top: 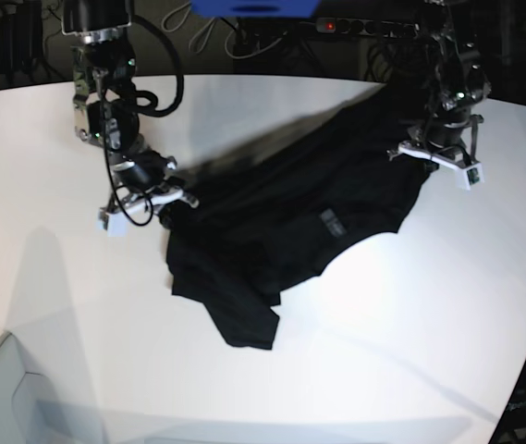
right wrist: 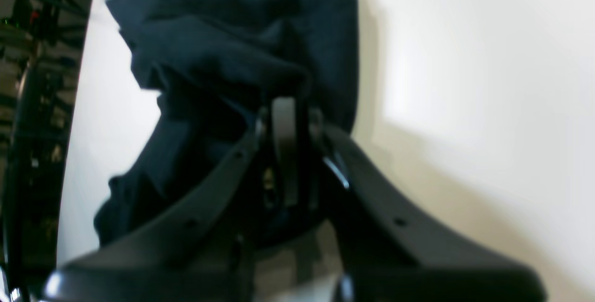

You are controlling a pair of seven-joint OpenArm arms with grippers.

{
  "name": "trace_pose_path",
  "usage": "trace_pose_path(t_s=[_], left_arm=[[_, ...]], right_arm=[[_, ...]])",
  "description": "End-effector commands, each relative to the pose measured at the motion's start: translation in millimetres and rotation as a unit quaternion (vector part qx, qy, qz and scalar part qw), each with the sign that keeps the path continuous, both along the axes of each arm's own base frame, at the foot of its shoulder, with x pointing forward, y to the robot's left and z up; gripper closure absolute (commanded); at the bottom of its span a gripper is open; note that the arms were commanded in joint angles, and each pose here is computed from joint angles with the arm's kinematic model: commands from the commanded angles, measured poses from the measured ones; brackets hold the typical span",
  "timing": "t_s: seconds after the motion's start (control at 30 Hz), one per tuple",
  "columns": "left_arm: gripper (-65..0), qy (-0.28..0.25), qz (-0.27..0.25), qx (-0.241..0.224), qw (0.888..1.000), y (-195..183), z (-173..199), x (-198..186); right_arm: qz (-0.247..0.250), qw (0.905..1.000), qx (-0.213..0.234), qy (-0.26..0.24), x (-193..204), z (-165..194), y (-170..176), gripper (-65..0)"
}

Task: Layout the t-shirt on the table in an organized manner, then fold the t-shirt properly
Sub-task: 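Regrasp the shirt with the right gripper at a new edge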

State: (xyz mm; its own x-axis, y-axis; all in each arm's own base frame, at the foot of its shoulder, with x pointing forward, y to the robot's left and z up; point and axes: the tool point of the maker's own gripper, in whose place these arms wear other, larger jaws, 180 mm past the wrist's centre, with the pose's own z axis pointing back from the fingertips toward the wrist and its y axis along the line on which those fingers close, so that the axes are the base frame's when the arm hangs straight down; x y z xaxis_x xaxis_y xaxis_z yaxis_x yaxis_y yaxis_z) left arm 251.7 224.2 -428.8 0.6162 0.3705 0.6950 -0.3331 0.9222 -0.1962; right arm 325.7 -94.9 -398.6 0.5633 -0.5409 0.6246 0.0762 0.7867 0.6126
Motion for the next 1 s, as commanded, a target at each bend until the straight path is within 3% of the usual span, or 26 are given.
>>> trace_pose_path(t_s=[0.0, 0.17, 0.3, 0.5, 0.63, 0.73, 0.97], left_arm=[[-0.2, -0.005, -0.001, 0.002, 1.0, 1.2, 4.3, 1.3], [-0.2, -0.004, -0.001, 0.004, 1.0, 2.2, 4.2, 0.8], [-0.2, -0.006, -0.002, 0.006, 1.0, 3.8, 5.4, 2.2], [-0.2, -0.004, -0.002, 0.006, 1.0, 3.8, 4.4, 1.7], [-0.2, -0.005, -0.002, 0.006, 1.0, 3.8, 4.9, 2.0], [-0.2, -0.004, -0.002, 0.008, 1.0, 4.2, 4.4, 1.2], [-0.2, -0.002, -0.002, 0.008, 1.0, 4.3, 3.5, 0.2]], right_arm=[[0.009, 0.9999, 0.005, -0.01, 6.5, 10.7, 2.1, -4.8], [0.047, 0.9985, 0.01, 0.026, 1.6, 5.2, 14.1, -20.2], [0.045, 0.999, 0.008, 0.001, 5.5, 23.0, 12.1, -28.7], [0.024, 0.9968, 0.002, -0.076, 10.5, 81.7, -1.0, -30.6], [0.031, 0.9957, 0.005, -0.088, 10.9, 90.4, 5.0, -30.6], [0.05, 0.9948, 0.017, -0.088, 8.9, 90.7, 25.0, -31.1], [0.117, 0.9882, 0.028, -0.095, 9.0, 95.5, 77.4, -41.8]])
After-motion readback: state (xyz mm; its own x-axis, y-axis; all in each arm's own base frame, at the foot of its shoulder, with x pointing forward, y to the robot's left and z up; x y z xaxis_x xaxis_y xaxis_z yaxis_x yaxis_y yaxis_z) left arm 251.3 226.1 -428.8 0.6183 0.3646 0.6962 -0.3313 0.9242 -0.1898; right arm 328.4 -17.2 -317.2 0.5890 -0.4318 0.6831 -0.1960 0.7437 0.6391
